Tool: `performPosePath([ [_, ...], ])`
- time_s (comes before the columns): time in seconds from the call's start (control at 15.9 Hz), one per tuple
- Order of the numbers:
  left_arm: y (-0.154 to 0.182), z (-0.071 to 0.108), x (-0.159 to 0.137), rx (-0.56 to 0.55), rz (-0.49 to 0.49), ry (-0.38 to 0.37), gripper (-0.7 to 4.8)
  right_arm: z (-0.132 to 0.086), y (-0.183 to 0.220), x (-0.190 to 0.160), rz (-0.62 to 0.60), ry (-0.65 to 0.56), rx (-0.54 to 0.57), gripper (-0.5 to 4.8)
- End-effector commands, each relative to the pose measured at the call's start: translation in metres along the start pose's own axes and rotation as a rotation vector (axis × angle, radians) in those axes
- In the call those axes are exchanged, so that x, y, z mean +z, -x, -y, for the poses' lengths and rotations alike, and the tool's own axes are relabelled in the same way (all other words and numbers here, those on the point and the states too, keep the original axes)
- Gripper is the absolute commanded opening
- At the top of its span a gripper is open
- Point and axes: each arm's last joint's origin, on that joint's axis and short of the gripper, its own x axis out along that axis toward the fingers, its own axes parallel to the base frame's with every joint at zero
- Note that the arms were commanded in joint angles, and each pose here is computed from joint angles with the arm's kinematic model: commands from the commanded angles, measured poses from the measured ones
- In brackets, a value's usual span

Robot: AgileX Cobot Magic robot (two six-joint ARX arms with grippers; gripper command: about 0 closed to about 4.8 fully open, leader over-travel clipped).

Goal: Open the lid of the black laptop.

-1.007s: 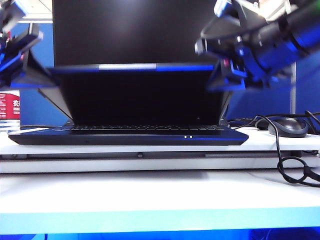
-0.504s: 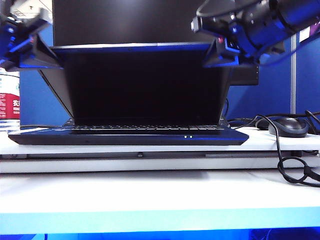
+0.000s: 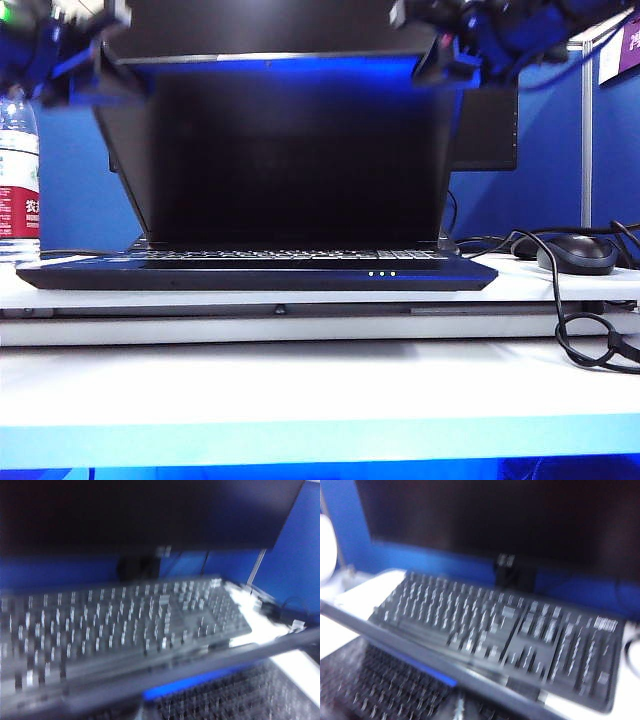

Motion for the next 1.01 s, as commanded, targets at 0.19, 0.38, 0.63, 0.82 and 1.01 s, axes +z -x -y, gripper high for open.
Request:
performPosePath([
  [0.19,-0.018,-0.004,0.031,0.017,0.106,-0.06,-0.03,0.013,-0.004,0.033,0.143,0.025,-0.036,-0.01],
  [0.38,-0.043,-0.01,0.042,-0.007,0.112,-0.062,-0.03,0.014,-0.017,0.044,0.161,0.054,-0.023,-0.01],
  [0.63,-0.057,-0.014,0.048,0.001,0.133,-0.097,-0.03,0.012,-0.021,0.053,0.184,0.045,0.05,-0.01],
  [0.82,-0.067,-0.018,0.049,0.0,0.132,-0.103,-0.03,0.009,-0.021,0.057,0.193,0.039,0.124,-0.01],
  [1.01,-0.076,-0.019,0.062,-0.006,0.148,-0.108,-0.03,0.009,-0.03,0.051,0.161,0.059,0.136,-0.01],
])
